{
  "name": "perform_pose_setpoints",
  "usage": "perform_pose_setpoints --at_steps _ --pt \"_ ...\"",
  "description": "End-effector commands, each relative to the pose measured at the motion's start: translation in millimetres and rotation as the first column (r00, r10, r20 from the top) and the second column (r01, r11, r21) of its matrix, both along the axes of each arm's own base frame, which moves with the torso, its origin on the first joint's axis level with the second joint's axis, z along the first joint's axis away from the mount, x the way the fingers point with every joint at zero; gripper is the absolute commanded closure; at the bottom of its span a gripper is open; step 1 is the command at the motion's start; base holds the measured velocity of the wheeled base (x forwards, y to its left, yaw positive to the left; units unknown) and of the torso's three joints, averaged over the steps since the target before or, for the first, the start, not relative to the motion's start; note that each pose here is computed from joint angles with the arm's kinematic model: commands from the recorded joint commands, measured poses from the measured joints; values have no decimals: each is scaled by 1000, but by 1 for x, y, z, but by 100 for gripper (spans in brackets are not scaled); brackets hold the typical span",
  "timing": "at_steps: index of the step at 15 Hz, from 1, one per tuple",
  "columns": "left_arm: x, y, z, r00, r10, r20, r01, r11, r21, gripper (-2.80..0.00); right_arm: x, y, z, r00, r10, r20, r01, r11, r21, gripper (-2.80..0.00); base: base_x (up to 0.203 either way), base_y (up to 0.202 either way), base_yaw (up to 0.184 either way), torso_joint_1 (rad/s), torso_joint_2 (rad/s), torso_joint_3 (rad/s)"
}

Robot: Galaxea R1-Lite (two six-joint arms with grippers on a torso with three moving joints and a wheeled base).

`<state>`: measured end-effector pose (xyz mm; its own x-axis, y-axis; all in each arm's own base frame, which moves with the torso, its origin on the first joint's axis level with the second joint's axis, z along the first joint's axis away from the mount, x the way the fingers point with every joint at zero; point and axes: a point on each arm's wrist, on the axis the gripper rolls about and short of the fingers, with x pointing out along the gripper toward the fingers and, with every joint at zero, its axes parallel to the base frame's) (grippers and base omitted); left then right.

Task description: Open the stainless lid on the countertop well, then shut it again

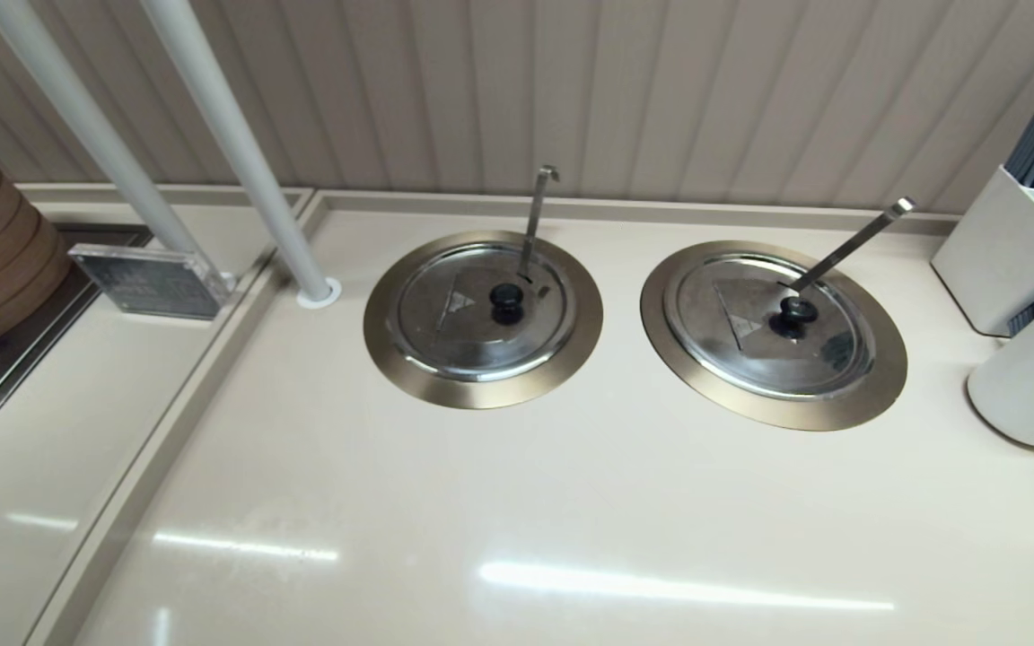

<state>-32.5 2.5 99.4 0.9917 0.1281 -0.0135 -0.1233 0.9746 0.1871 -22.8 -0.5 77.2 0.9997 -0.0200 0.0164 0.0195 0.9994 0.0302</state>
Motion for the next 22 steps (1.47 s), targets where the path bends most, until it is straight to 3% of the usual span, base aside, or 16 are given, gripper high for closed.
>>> perform_pose_setpoints --at_steps 1,3,5,7,22 --pt "7 -2 -16 994 -103 30 104 994 -18 0 0 0 -1 1000 0 -4 0 1000 2 0 0 0 0 0 0 0" --pt "10 -3 -26 986 -164 2 164 986 -40 0 0 0 -1 1000 0 -4 0 1000 -5 0 0 0 0 0 0 0" --pt "10 -4 -25 986 -166 10 167 984 -62 0 0 0 -1 1000 3 -1 -3 1000 -10 0 0 0 0 0 0 0" --pt "10 -3 -25 986 -164 17 165 979 -119 0 0 0 -1 1000 1 -1 -1 1000 -9 0 0 0 0 0 0 0" --pt "10 -3 -25 987 -162 22 163 979 -122 0 0 0 -1 1000 -1 -4 1 1000 4 0 0 0 0 0 0 0"
